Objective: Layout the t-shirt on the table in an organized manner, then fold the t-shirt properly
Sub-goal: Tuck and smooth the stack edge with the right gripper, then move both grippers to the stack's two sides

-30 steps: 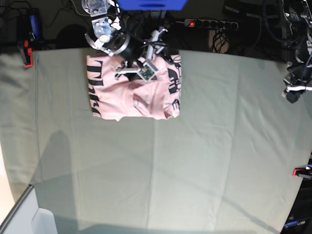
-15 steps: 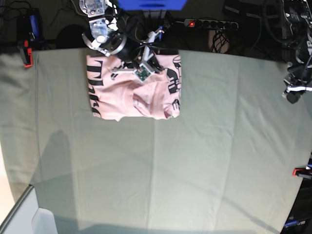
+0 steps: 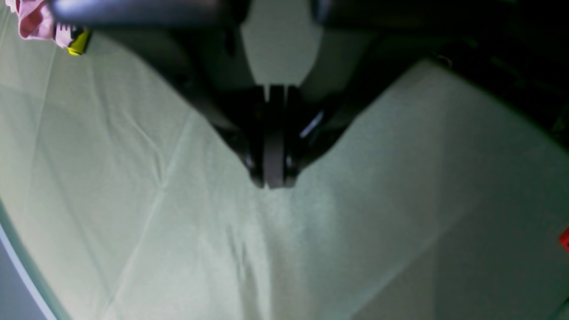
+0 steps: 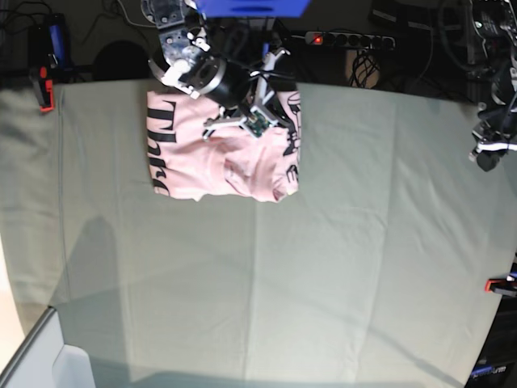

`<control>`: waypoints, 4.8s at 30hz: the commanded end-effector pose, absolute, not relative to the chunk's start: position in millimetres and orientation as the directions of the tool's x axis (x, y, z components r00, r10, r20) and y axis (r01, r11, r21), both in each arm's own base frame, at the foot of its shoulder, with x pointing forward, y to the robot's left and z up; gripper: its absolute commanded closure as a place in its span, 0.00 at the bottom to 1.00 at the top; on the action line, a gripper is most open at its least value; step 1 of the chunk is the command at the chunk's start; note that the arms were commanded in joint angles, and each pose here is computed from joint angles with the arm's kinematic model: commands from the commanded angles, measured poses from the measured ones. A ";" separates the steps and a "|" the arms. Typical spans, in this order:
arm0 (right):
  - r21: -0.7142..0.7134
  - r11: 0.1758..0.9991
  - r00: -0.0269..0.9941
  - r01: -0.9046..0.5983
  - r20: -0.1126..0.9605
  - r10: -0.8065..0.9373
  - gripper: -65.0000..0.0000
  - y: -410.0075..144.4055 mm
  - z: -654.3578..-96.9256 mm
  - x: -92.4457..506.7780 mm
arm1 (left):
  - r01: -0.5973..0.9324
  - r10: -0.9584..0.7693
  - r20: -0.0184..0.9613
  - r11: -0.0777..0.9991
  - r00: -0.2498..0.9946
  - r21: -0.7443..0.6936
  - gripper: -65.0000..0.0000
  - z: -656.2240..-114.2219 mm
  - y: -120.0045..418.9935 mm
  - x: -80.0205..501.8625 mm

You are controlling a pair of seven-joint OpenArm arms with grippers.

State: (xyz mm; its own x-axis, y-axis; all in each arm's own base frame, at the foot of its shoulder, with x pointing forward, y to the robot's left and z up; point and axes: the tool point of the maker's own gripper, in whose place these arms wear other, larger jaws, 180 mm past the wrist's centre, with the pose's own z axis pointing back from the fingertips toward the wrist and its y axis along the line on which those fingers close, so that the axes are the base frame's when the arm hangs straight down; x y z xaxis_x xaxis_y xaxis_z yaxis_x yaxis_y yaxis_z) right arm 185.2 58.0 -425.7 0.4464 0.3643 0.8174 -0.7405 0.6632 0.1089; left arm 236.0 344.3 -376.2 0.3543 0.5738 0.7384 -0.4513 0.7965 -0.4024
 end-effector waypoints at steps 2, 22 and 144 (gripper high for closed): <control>0.120 0.663 0.419 -0.739 0.853 0.312 1.00 68.1 -410.4 192.8 | -0.435 0.550 0.766 0.810 0.333 -0.393 1.00 -364.0 351.0 240.1; 0.115 0.587 0.360 -0.801 0.877 0.319 1.00 100.7 -397.2 189.8 | -0.432 0.548 0.769 0.812 0.329 -0.393 1.00 -362.3 351.4 242.4; -0.063 0.849 0.342 -0.525 0.897 0.279 1.00 -33.9 -368.1 276.2 | -0.407 0.553 0.781 0.810 0.290 -0.422 1.00 -349.5 349.8 261.3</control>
State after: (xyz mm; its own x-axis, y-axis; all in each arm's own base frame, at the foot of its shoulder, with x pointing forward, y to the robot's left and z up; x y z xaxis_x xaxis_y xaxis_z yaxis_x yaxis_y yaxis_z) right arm 268.2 -39.0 -382.3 0.3871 0.3045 0.8703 -0.5252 0.8486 -0.0633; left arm 252.2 344.1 -366.5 0.3252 0.5770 0.7492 -0.4337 0.7950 -0.4241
